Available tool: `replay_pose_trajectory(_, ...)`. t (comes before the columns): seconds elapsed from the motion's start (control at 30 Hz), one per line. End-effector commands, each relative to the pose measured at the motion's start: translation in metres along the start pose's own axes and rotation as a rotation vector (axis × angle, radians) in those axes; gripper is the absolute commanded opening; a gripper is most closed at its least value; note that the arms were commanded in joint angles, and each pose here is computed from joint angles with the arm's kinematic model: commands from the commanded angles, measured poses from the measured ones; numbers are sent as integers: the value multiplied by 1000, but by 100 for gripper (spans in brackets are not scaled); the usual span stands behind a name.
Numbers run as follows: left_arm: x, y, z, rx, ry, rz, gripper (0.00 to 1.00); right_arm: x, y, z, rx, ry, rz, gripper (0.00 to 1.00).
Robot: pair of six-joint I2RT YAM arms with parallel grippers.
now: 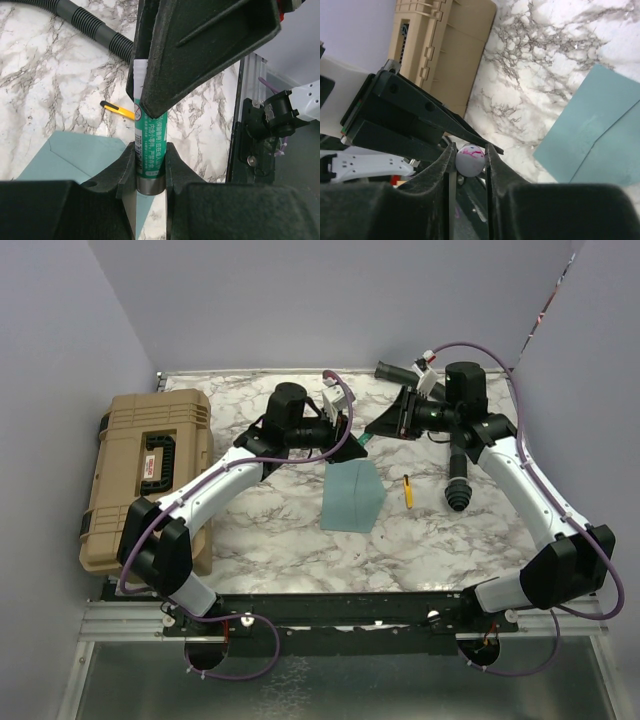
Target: Place the letter into the envelope and seal it
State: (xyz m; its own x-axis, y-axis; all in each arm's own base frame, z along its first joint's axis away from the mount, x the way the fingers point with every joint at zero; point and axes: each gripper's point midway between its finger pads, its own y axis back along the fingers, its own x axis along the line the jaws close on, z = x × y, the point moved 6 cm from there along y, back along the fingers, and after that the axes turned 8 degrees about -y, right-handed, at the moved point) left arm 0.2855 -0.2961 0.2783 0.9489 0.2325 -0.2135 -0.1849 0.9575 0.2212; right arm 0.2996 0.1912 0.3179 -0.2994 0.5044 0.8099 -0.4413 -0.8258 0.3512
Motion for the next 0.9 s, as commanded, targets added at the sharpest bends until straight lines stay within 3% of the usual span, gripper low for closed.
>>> replay_pose_trajectory(0.0, -4, 10, 6, -9, -39, 0, 0, 0, -1, 1, -5, -12, 13, 16)
replay_pose_trajectory(0.13, -1, 12, 1, 1, -35, 14, 0, -1, 4, 7, -43, -13, 4, 1)
replay_pose_trajectory(0.47, 11, 28, -18, 50, -14, 107, 0, -17, 45, 56, -189, -35, 57, 0)
replay_pose_trajectory(0.67, 12, 29, -20, 62, -18, 103, 0, -30, 46, 64, -191, -70, 49, 1)
replay_pose_trajectory(0.77, 13, 29, -21, 66, -16, 118, 0, -49, 44, 67, -224, -49, -61, 1)
replay_pose_trajectory(0.87, 16, 28, -21, 68, -14, 138, 0, -91, 38, 67, -275, -10, -308, 1)
